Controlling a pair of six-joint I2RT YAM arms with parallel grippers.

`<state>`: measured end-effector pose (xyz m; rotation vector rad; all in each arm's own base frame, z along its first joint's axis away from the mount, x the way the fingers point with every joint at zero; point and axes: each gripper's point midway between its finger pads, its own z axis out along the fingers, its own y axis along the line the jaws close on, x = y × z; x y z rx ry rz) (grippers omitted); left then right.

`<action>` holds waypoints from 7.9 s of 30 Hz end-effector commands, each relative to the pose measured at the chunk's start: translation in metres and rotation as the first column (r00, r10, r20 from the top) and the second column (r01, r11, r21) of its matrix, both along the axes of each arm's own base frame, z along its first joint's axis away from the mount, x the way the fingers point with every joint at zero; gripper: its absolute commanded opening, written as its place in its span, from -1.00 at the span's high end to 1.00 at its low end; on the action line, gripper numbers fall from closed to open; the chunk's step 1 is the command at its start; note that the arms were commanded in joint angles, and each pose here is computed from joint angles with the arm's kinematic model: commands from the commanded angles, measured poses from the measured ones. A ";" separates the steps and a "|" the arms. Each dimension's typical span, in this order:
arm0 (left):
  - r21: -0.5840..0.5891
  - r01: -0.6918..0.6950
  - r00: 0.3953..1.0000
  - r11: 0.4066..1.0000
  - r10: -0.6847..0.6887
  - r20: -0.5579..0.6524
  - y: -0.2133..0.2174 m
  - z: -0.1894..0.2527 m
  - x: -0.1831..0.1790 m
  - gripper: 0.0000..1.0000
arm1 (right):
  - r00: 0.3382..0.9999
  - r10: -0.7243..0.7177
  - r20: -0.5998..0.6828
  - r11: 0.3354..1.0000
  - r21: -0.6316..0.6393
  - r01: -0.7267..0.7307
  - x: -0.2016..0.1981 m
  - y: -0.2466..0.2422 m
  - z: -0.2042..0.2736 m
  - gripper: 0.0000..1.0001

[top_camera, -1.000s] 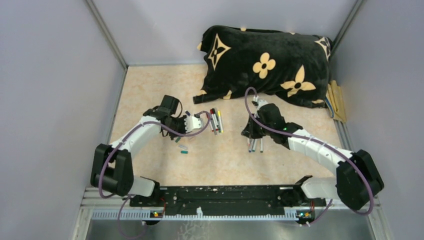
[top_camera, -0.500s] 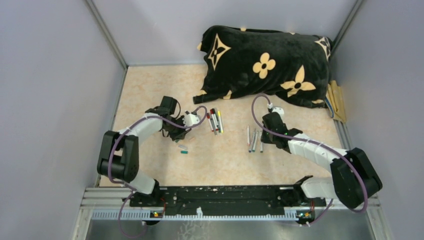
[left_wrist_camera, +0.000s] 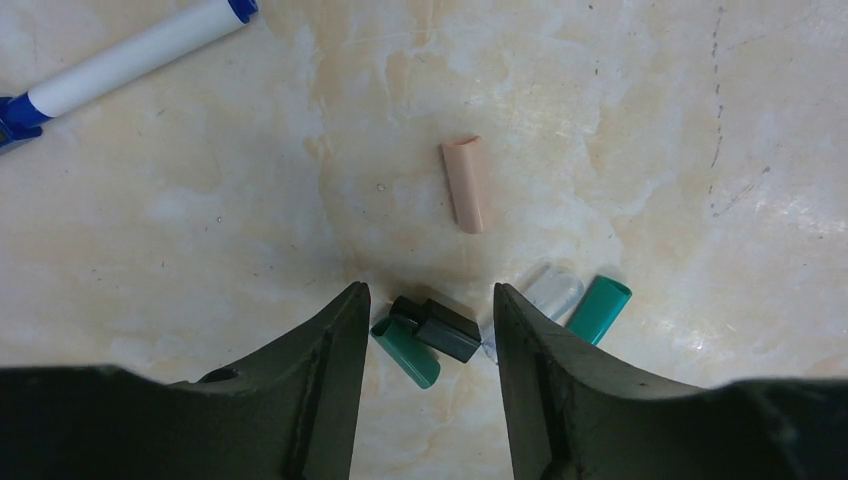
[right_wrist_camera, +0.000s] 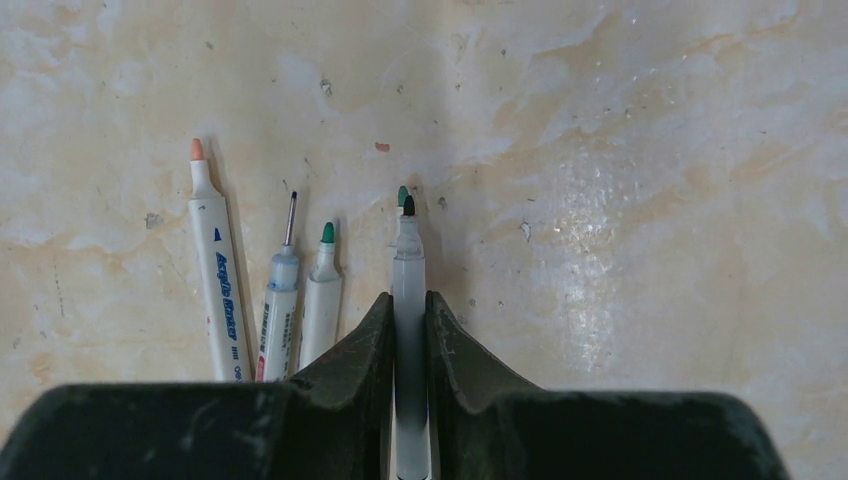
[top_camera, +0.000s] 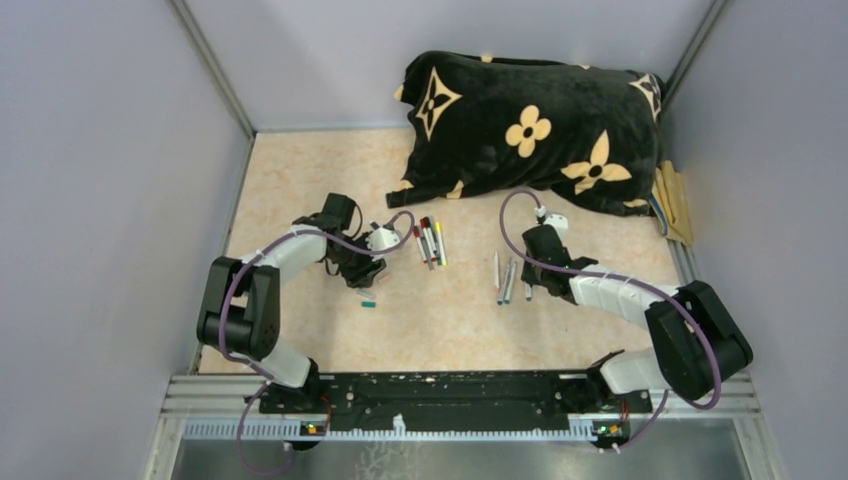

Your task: Open the pen caps

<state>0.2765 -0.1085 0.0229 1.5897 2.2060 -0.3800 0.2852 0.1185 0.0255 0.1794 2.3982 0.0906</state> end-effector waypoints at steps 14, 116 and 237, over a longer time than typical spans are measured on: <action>-0.083 -0.009 1.000 0.996 0.011 0.028 -0.014 0.034 0.008 -0.24 | 0.999 0.025 0.035 0.998 -0.065 -0.023 0.010 -0.002 0.024 0.32; -0.061 0.558 0.765 0.827 -0.485 0.423 -0.069 0.159 -0.060 -0.78 | 0.332 0.887 0.321 0.067 0.622 -0.781 -0.070 0.256 0.183 1.00; -0.144 0.009 1.000 0.989 -0.007 0.013 -0.013 0.019 0.024 0.10 | 0.993 -0.112 -0.043 0.994 -0.021 0.111 0.007 -0.040 -0.006 0.49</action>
